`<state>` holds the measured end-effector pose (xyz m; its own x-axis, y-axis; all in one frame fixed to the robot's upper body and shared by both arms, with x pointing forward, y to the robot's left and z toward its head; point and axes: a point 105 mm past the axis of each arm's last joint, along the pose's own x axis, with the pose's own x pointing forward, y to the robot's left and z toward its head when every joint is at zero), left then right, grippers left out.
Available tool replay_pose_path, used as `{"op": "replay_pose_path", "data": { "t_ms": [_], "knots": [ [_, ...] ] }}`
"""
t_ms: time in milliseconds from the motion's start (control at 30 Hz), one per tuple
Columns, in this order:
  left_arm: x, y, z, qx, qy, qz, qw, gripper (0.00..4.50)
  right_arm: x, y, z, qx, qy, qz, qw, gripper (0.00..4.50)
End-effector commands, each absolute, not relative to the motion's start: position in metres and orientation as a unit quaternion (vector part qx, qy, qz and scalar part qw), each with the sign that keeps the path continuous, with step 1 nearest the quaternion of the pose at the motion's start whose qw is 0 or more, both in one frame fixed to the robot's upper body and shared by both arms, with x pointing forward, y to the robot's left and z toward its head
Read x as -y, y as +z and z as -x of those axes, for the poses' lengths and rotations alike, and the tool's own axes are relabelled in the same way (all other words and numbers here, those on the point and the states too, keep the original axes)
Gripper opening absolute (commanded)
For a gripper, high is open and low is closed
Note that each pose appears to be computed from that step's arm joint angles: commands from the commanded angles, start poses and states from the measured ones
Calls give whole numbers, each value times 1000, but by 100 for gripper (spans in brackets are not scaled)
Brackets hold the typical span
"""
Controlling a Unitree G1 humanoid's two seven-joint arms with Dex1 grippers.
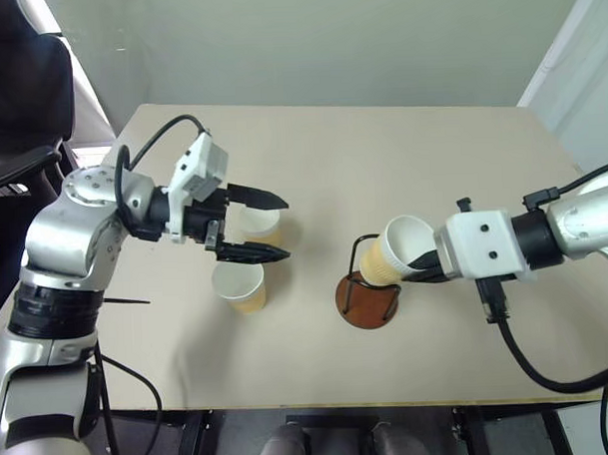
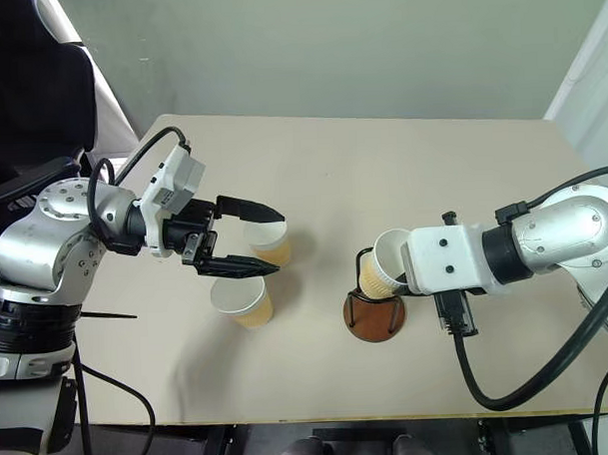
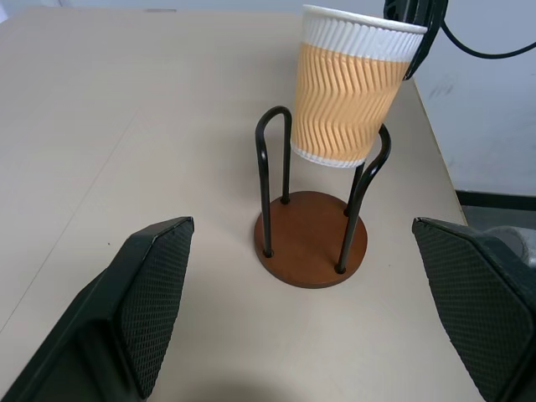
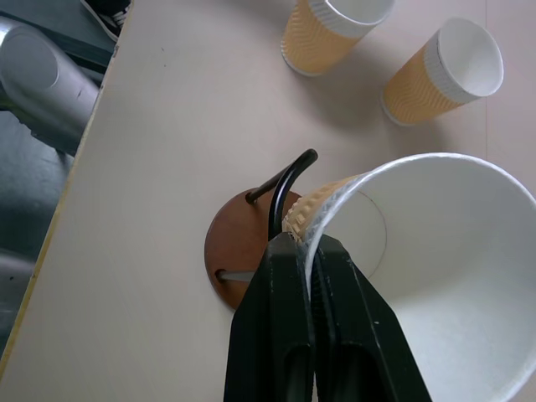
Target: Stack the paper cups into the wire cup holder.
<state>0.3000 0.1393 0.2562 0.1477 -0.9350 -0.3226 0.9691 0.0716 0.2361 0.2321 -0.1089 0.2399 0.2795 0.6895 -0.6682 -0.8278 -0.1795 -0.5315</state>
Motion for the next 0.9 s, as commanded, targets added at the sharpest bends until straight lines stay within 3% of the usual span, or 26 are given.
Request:
{"op": "replay_pose_path", "data": {
  "t_ms": [33,233,333,567,900],
  "knots": [
    [-138,268,-296,-22,-650,-215,728,450,102,243,-229,-47,597,495,630,65],
    [-138,268,-296,-21,-649,-214,730,450,98,248,-237,-27,585,490,646,267],
    [-139,269,-296,-17,-644,-215,734,450,98,253,-245,-17,571,482,664,267],
    [-151,269,-292,-22,-611,-288,737,450,95,289,-262,42,536,376,755,267],
    [-177,258,-274,-82,-557,-413,716,450,108,311,-250,49,567,280,773,267]
  ]
}}
